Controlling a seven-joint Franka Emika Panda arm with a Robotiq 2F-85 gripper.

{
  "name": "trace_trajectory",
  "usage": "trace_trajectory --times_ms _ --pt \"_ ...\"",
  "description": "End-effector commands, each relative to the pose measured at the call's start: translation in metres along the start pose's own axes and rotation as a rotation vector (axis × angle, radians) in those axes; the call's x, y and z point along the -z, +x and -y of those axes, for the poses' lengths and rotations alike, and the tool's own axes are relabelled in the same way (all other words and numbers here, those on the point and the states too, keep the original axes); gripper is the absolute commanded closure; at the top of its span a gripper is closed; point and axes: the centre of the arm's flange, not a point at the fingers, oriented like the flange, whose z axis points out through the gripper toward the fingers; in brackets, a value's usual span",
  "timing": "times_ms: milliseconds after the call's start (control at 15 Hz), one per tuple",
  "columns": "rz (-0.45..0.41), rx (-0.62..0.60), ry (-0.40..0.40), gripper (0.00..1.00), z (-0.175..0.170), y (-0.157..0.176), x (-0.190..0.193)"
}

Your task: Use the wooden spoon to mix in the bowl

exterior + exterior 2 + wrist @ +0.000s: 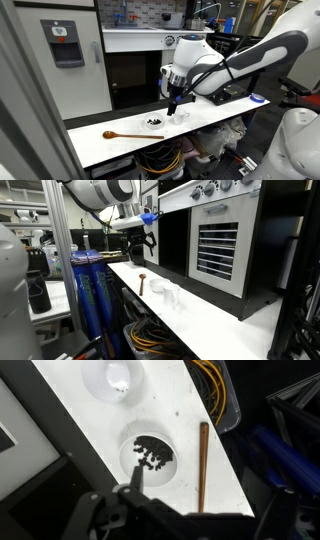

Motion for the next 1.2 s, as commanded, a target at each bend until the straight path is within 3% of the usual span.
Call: trace_trajectory --times_ms 0,533,1133 --pt "-0.008 0.122 0.044 0.0 0.001 0.034 -0.02" --pt "0.004 0.216 0.142 0.0 0.016 0.049 -0.067" --pt "0.019 0.2 0.127 0.0 0.024 0.041 -0.057"
